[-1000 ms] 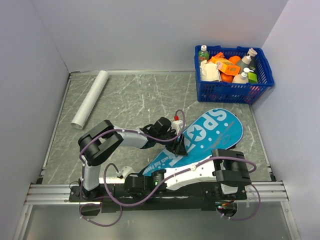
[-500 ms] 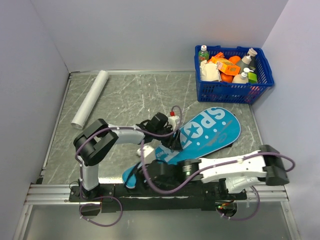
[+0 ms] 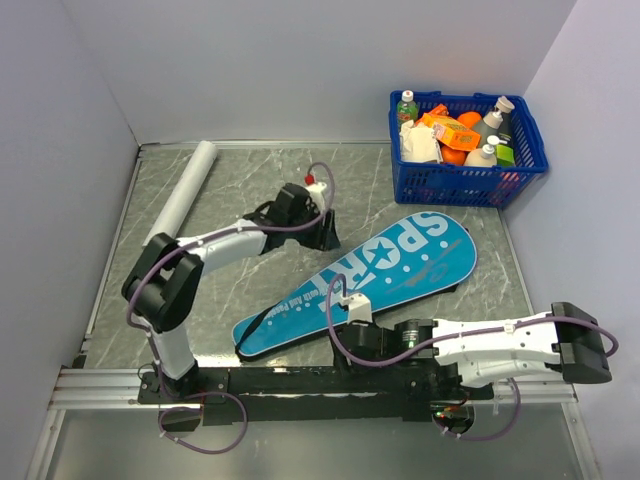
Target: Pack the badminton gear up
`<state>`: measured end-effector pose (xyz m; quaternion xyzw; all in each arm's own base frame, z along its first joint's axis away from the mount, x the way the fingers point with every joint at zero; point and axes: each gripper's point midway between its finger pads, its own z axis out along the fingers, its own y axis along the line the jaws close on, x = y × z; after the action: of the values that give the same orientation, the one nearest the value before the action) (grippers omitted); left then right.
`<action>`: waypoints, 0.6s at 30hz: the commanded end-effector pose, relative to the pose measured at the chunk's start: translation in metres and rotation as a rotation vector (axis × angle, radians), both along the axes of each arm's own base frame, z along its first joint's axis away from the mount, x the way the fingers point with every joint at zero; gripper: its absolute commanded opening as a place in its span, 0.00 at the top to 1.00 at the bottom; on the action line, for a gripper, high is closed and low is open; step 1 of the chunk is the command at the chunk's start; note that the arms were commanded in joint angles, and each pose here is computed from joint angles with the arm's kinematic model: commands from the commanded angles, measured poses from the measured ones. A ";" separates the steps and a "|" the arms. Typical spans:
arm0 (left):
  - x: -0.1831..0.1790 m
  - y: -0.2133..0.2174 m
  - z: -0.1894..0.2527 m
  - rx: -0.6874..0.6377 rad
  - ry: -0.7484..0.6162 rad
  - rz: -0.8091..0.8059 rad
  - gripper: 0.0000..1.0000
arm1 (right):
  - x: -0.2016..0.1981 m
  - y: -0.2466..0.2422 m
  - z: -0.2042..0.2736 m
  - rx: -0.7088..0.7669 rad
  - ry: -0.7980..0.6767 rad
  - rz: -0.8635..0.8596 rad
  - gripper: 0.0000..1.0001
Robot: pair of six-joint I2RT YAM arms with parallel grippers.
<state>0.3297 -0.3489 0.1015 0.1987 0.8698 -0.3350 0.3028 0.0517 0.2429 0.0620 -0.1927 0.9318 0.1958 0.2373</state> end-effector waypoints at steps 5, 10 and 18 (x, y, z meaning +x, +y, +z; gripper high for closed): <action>0.013 0.029 0.097 -0.145 -0.122 0.173 0.39 | 0.026 0.022 -0.016 0.012 0.042 -0.088 0.28; -0.011 0.057 0.128 -0.184 -0.174 0.240 0.37 | 0.058 0.040 -0.020 -0.005 0.018 -0.137 0.28; -0.045 0.105 0.136 -0.150 -0.215 0.337 0.32 | 0.144 0.067 -0.019 -0.032 -0.028 -0.239 0.27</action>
<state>0.2969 -0.2676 0.2523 0.0906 0.8083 -0.3523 0.4630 0.1431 0.2841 0.0254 -0.1077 0.9610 0.1208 0.2242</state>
